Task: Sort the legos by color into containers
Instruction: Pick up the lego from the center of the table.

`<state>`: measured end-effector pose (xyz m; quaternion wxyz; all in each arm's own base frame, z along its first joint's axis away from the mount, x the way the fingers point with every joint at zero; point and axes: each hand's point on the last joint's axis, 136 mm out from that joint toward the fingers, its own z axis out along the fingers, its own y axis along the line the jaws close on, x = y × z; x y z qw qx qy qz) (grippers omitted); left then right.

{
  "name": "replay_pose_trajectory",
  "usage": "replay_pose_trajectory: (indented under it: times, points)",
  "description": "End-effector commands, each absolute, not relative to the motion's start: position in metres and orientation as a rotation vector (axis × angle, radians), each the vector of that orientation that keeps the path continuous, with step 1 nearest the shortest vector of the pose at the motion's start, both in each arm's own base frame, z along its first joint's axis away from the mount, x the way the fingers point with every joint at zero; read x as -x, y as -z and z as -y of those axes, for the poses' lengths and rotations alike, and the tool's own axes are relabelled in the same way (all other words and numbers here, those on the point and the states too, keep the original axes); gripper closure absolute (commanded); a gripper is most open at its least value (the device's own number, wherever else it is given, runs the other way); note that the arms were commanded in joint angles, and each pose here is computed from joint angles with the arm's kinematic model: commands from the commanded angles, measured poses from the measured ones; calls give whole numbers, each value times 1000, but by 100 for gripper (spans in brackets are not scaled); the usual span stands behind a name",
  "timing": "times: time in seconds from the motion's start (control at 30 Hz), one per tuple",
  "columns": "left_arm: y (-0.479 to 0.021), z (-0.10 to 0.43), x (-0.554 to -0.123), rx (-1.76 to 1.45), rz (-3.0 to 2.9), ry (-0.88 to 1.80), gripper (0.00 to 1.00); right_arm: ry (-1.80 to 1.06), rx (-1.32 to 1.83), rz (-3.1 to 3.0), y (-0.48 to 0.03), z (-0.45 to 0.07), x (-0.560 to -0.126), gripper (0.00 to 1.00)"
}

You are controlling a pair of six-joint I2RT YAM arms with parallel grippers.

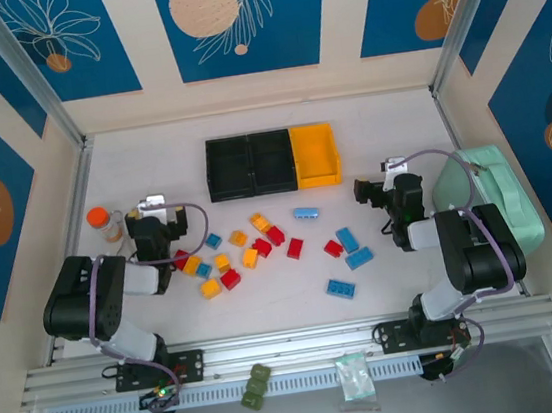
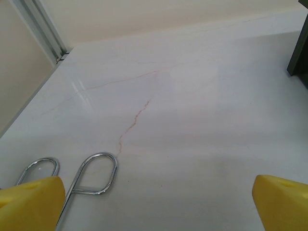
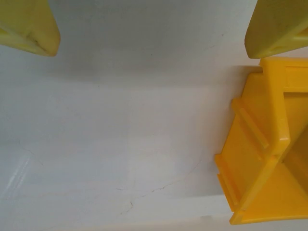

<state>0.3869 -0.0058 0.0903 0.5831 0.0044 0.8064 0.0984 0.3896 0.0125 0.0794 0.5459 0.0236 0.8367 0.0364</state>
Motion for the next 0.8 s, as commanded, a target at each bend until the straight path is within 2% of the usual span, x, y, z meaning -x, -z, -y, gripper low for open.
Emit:
replay_pose_trajectory:
  times: [0.0, 0.77]
  points:
    - [-97, 9, -392, -18, -1860, -214, 1, -108, -54, -1940, -94, -15, -397, 1]
    - [-97, 9, -392, -17, -1861, -212, 1, -108, -55, -1940, -94, -15, -397, 1]
